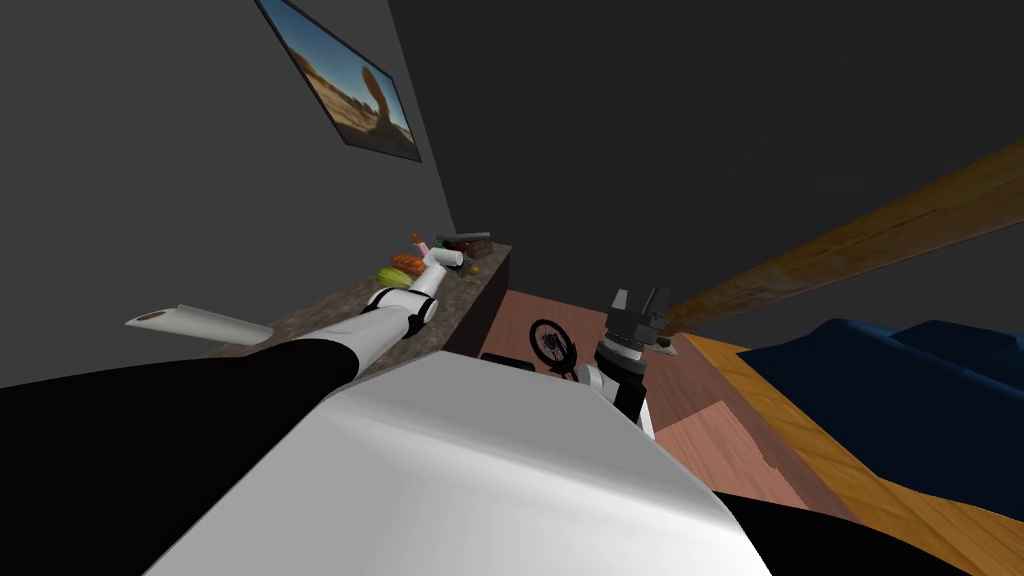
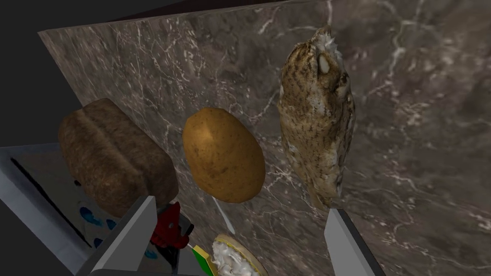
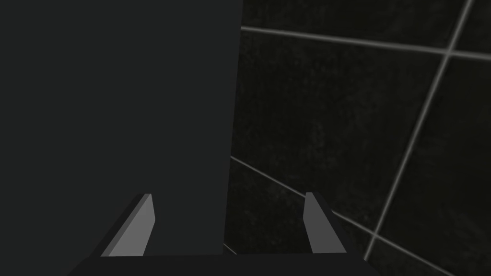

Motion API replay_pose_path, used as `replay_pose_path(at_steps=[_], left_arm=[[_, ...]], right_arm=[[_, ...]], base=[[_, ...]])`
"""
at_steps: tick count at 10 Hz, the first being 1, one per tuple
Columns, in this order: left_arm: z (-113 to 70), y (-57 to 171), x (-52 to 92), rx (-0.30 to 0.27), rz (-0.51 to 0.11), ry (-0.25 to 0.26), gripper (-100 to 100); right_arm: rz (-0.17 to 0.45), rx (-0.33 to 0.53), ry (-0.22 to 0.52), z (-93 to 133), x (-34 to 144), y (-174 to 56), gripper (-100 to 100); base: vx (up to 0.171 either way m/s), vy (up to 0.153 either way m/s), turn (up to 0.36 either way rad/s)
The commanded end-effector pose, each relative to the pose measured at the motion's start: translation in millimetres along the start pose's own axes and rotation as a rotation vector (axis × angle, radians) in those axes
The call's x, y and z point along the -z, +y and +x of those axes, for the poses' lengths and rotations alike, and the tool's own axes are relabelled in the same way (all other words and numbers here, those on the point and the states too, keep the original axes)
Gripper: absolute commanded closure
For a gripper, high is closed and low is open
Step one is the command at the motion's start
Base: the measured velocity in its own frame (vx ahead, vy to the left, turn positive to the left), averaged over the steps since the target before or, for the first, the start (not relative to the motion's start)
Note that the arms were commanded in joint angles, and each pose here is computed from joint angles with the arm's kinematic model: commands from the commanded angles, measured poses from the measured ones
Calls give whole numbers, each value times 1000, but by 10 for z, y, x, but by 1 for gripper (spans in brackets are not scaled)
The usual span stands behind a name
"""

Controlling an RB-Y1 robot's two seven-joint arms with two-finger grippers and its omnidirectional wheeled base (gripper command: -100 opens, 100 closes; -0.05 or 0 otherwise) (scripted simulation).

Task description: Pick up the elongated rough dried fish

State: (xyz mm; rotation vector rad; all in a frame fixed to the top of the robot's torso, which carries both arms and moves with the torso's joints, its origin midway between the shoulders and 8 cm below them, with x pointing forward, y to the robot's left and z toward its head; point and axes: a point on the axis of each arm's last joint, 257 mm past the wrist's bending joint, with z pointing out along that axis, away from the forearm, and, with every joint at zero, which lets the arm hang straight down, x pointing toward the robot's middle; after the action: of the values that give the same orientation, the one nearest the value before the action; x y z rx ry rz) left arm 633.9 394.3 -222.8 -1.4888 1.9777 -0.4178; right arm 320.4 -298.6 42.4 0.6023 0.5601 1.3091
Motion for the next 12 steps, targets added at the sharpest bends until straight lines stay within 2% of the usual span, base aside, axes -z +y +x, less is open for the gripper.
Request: replay_pose_path(at_steps=[1,2,4,5,6,7,8,9,12], left_arm=[[-21,123,5,7,-61,18,-100],[-38,149,37,7,-91,28,-100],[-27,373,21,18,-170,51,-100],[-27,377,20,18,-171,52,-100],[-26,488,33,21,-217,65,-100],[-24,509,26,23,-221,66,-100],[-15,645,32,27,-269,80,-100],[-15,647,32,27,-270,80,-100],[58,1073,32,35,-399,119,-100]], right_arm=[[0,0,0,0,0,0,0],[0,0,0,0,0,0,0],[0,0,0,0,0,0,0],[0,0,0,0,0,0,0],[0,0,0,0,0,0,0],[0,0,0,0,0,0,0],[0,0,0,0,0,0,0],[0,0,0,0,0,0,0],[0,0,0,0,0,0,0]], base=[[35,6,-13],[58,13,-17],[54,13,-8],[50,11,0],[60,16,-11],[56,14,-5],[67,12,-8],[50,18,-1],[100,16,-13]])
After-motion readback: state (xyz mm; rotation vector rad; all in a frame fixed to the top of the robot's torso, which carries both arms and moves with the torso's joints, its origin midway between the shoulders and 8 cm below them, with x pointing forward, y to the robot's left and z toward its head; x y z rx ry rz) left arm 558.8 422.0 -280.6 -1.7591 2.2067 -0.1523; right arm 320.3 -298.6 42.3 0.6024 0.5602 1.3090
